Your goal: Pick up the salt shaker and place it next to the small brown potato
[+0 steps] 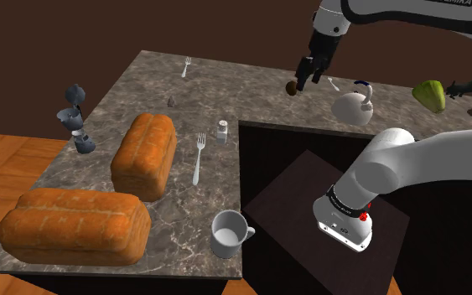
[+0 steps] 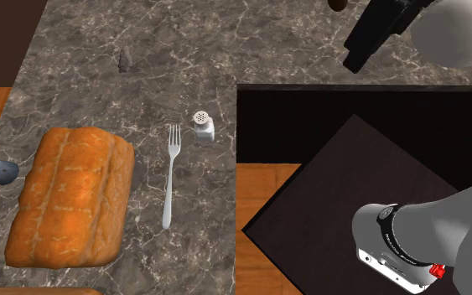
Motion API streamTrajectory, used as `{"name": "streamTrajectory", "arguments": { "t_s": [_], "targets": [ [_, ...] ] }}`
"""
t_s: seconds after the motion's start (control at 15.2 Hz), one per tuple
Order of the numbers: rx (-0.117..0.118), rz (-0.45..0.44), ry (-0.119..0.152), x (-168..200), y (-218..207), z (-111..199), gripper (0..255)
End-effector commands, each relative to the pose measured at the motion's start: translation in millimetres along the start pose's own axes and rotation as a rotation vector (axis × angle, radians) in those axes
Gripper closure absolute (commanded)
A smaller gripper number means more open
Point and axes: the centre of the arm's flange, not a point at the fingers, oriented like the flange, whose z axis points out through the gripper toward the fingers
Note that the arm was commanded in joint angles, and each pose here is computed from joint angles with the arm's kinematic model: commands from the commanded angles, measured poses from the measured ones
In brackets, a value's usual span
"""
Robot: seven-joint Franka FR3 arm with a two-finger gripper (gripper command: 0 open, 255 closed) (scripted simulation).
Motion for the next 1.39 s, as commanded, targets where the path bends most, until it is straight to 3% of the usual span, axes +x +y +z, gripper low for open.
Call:
{"name": "streamTrajectory", "arguments": {
  "t_s": [0.0, 1.32],
  "targets": [
    [0.0, 0.0, 0.0, 0, 0, 0, 0],
    [0.04, -0.057, 0.02, 140, -173, 130, 0]
  ]
}}
